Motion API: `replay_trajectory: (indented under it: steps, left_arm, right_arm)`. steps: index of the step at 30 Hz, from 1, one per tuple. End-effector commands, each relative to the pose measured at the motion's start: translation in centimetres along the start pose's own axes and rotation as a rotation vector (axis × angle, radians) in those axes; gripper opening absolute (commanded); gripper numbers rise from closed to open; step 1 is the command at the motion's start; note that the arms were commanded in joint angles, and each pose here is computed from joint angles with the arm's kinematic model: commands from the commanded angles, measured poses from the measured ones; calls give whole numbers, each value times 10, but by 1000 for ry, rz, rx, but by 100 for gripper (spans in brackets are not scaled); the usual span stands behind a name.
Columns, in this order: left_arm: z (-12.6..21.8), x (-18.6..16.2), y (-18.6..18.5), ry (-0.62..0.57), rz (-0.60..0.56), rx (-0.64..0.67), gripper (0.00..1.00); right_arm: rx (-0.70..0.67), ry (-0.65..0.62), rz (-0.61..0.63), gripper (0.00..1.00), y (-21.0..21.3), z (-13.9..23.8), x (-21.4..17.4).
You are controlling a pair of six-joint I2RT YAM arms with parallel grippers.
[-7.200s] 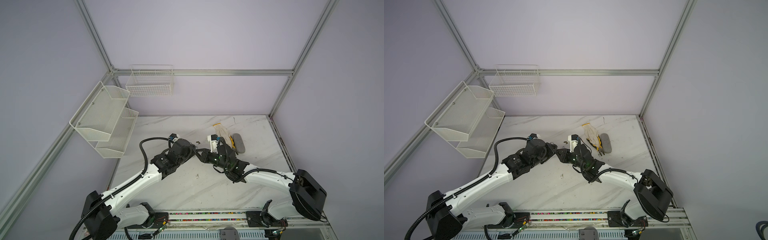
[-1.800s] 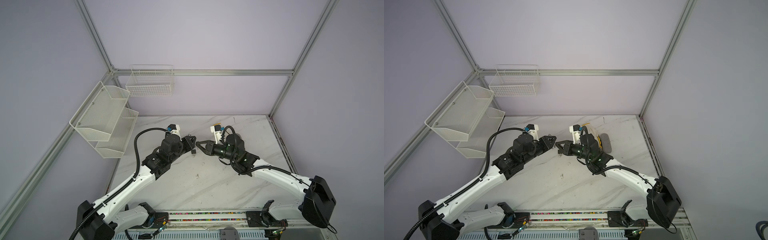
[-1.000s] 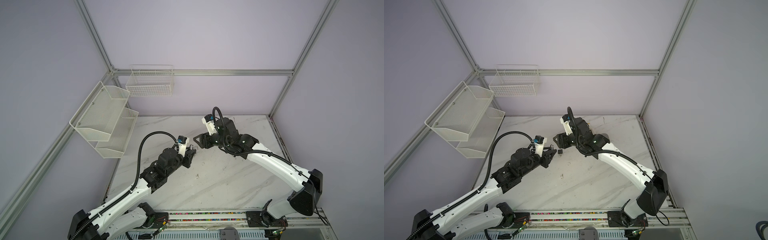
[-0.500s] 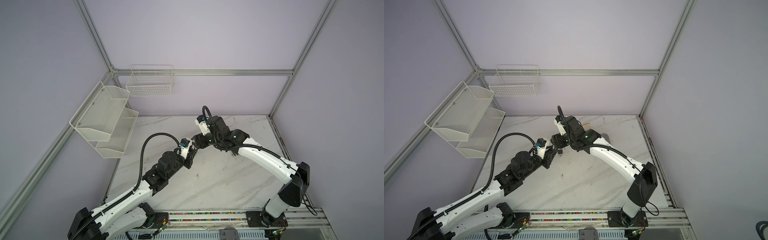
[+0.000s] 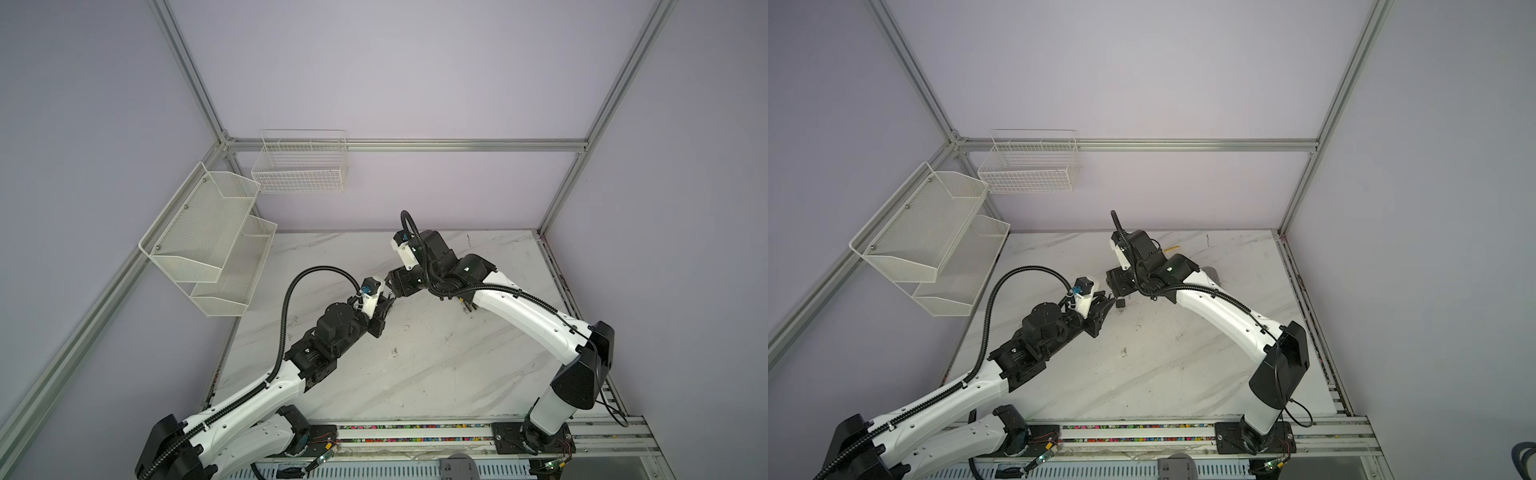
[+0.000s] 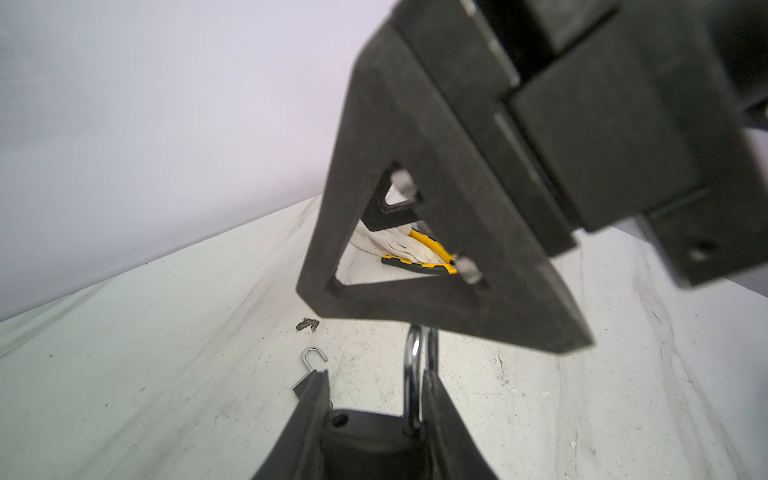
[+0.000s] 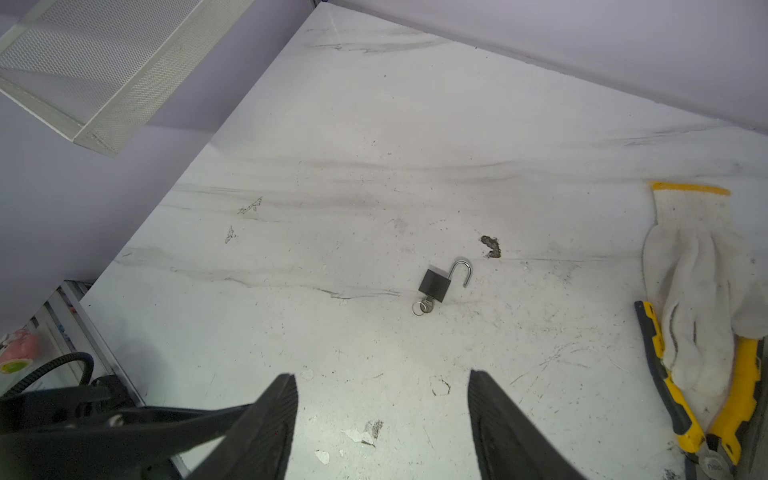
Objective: Unlock with the key
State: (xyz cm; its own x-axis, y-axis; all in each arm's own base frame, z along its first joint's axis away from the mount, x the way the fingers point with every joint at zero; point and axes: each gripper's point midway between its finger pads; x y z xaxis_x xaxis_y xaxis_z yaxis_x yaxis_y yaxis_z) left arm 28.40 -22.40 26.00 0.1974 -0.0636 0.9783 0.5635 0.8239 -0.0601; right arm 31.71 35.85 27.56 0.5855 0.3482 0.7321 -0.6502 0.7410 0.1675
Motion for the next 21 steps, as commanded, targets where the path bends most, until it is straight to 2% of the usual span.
replay_trajectory:
  steps: [1,6,11,15,21]
  left_arm:
    - [5,12,2,-80,-20,13,0]
    - [6,17,3,-98,-16,15,0]
    - [7,18,-2,-106,-20,-9,0]
    - [6,18,0,-104,-37,-2,0]
    - [6,24,-5,-122,-37,-23,0]
  right_arm:
    - [24,27,40,67,5,19,-10]
    - [92,25,44,66,16,28,-17]
    - [47,-24,27,66,5,41,-8]
    - [204,-137,15,66,25,64,19]
    - [418,-248,10,63,40,73,18]
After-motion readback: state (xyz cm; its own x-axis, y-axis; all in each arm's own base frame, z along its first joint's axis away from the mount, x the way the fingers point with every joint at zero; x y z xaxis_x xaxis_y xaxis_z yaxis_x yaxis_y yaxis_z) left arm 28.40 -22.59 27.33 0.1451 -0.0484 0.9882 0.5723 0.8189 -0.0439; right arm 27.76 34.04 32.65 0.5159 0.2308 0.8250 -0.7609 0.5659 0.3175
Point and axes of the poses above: each gripper's point midway between its finger pads, its own z axis back along the fingers, its own y axis along the line the jaws close on, x = y × z, and after that the axes turned 4 degrees about z, right-handed
